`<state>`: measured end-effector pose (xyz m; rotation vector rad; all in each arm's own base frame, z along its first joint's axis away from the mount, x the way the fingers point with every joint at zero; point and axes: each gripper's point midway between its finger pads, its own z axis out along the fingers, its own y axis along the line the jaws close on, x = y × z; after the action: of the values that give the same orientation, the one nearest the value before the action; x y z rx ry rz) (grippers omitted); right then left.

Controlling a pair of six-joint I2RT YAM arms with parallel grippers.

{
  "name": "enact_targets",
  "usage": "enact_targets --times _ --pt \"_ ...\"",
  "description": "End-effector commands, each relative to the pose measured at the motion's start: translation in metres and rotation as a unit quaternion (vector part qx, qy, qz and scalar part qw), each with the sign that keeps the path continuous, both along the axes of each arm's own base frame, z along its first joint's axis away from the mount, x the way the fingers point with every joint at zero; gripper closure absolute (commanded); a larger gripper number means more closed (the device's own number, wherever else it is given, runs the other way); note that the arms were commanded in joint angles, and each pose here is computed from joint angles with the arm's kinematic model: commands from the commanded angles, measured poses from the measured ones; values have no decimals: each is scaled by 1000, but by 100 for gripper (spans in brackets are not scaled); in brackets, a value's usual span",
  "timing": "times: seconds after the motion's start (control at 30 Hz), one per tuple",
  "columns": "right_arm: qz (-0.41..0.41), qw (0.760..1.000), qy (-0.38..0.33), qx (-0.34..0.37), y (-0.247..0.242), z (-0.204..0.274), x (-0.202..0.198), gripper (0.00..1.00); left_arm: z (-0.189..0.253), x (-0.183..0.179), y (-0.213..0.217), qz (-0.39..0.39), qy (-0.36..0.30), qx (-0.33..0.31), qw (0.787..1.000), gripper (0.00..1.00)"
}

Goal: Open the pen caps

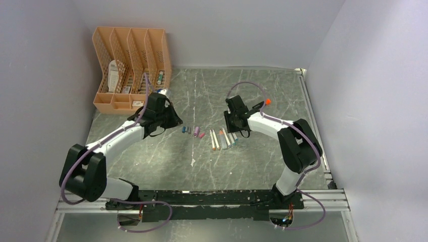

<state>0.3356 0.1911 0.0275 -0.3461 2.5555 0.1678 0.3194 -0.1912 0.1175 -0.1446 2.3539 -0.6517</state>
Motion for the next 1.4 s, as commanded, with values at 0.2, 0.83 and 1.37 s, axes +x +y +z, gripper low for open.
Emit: enact_targets --times 0.2,0.83,1.37 --pt "-8 999 -28 30 -2 40 -5 62 -38 27 13 15 30 99 995 86" --pt "-64 996 -43 42 -26 57 22 46 -92 30 10 8 81 158 984 66" --pt "-298 953 -48 30 -134 44 129 21 -48 14 1 -23 47 113 992 9"
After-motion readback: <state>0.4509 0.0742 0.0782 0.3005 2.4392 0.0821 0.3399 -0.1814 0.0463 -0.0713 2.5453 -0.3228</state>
